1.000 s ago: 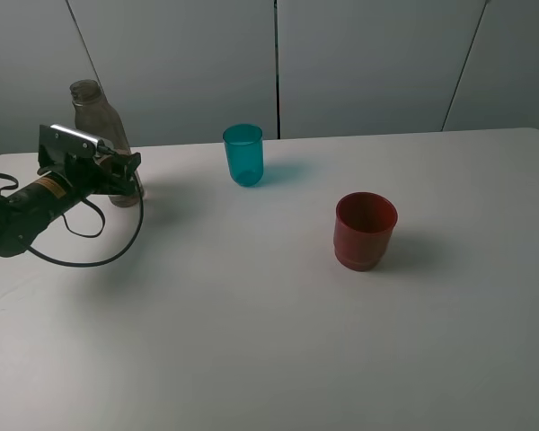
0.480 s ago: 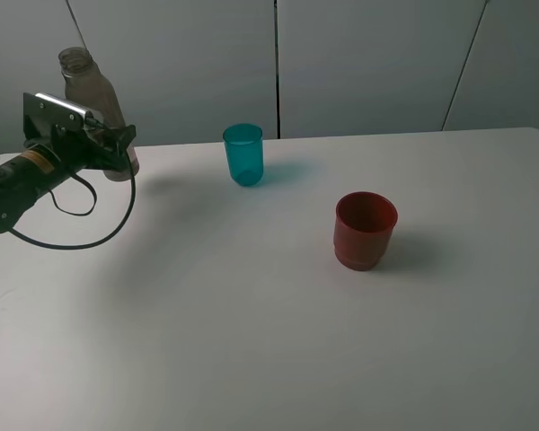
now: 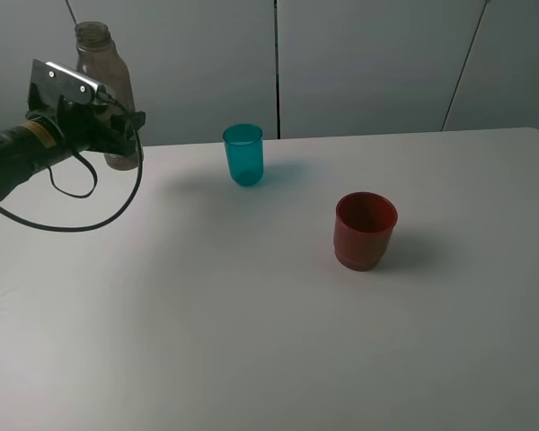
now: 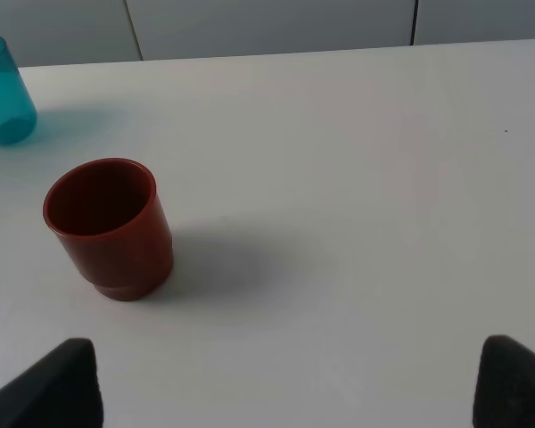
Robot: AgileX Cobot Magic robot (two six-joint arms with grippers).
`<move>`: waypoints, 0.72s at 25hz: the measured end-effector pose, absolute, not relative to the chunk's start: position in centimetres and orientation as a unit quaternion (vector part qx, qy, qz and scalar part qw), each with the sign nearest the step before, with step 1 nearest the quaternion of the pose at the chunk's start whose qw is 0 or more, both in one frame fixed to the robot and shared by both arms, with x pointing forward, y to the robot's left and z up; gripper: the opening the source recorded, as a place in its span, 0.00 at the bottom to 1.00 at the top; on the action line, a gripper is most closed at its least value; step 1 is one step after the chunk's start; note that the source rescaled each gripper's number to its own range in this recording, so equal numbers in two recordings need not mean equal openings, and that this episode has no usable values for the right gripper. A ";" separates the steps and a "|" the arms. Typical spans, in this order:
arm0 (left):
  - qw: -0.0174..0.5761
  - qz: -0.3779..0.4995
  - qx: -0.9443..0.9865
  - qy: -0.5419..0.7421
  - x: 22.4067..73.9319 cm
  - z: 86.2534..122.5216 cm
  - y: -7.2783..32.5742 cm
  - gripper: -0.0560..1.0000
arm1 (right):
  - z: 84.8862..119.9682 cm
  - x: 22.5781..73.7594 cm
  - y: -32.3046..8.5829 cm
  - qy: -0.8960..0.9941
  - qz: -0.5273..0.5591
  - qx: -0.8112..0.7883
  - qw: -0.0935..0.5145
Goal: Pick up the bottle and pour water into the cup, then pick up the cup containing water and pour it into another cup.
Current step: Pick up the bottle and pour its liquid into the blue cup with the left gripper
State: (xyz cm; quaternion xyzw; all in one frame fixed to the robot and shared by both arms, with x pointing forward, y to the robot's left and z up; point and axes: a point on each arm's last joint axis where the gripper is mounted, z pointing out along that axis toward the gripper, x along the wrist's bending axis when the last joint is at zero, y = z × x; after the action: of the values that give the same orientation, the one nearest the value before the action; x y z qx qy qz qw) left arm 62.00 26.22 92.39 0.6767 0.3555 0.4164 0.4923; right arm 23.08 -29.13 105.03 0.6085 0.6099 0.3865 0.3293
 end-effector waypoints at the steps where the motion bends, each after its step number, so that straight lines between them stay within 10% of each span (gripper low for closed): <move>1: 0.486 0.413 0.683 0.357 61.9 92.4 26.0 0.11 | 105.0 23.1 -29.1 0.610 0.386 0.608 0.329; 18: 0.389 0.437 0.753 0.301 62.5 93.4 22.6 0.09 | 105.0 23.1 -29.1 0.608 0.387 0.610 0.328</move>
State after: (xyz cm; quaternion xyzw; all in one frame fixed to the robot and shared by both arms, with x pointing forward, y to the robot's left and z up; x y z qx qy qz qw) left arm 62.55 22.56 93.44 0.7530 0.3009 0.4374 0.3888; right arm 23.08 -29.13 105.03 0.6102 0.6081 0.3874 0.3282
